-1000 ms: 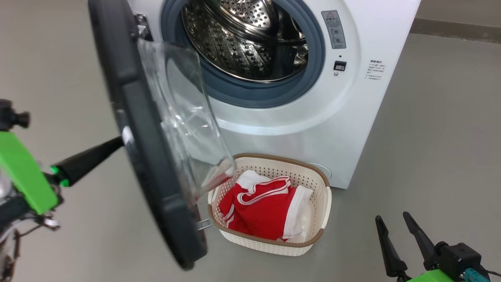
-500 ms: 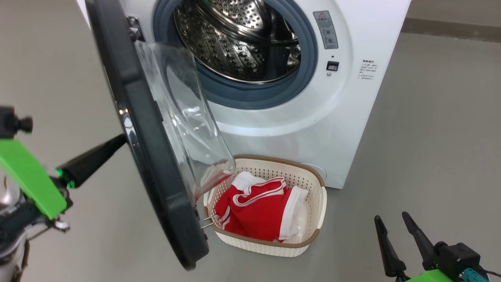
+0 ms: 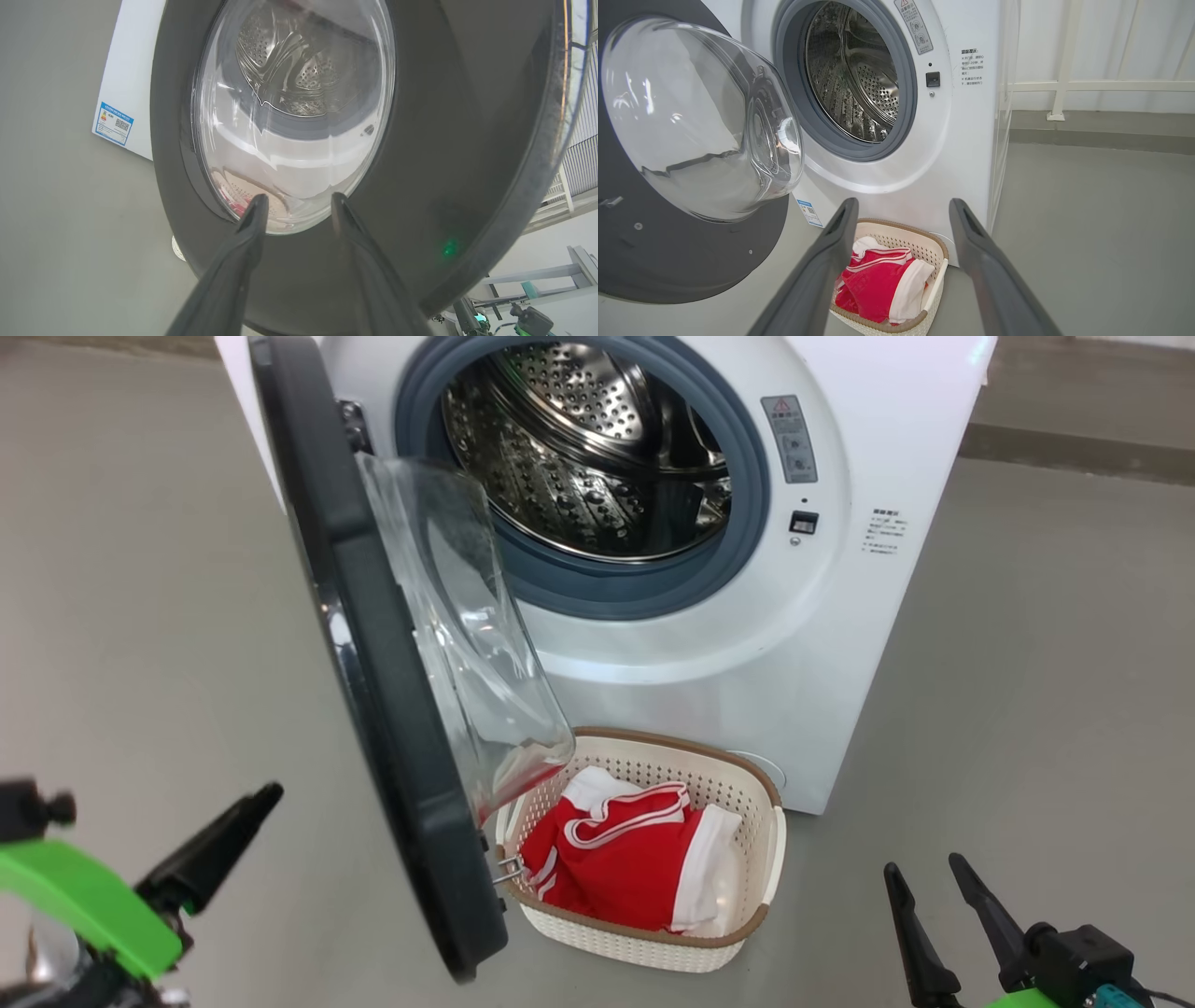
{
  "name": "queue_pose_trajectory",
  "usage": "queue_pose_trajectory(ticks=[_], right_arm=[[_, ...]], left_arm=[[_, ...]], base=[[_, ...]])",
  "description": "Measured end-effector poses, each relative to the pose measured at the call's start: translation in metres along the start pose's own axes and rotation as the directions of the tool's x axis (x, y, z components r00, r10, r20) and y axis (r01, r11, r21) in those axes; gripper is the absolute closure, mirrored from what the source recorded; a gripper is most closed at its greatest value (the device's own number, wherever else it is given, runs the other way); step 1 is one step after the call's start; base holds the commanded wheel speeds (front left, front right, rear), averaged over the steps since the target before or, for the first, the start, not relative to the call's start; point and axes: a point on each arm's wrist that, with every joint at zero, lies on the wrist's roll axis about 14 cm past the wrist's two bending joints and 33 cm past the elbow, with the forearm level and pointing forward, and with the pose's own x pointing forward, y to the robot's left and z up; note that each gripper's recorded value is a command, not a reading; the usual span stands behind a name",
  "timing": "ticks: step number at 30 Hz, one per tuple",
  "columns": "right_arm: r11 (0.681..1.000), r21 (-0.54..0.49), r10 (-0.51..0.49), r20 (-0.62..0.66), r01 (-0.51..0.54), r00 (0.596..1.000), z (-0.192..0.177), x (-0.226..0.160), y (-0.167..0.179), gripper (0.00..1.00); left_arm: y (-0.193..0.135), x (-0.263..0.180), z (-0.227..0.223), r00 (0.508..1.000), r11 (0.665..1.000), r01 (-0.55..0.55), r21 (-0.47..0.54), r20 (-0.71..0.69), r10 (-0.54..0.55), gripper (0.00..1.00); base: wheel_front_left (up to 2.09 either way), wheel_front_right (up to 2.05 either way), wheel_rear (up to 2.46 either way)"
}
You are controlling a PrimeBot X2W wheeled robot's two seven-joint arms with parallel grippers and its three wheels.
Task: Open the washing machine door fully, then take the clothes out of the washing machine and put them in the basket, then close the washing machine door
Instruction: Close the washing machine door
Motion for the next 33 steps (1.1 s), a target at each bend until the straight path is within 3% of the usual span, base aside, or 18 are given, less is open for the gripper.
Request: queue_pose_trajectory(ticks=[1,13,33], right_arm=[[1.000,0.000,0.003,-0.002,-0.003,1.000,-0.001,-0.001,0.001,0.00],[0.999,-0.005,0.035,-0.001,-0.035,0.999,0.000,0.001,0.012,0.00],[0.999,-0.004,0.044,-0.010,-0.044,0.999,-0.002,0.002,0.015,0.00]], left_arm=[[0.006,-0.003,-0.003,1.000,1.000,-0.015,-0.014,0.013,0.016,0.00],[0.056,-0.033,-0.036,0.977,0.977,-0.155,-0.144,0.127,0.174,0.00],[0.090,-0.056,-0.077,0.916,0.949,-0.297,-0.109,0.248,0.315,0.00]], base=[[0.00,0.00,0.00],[0.00,0.00,0.00],[0.00,0.00,0.00]])
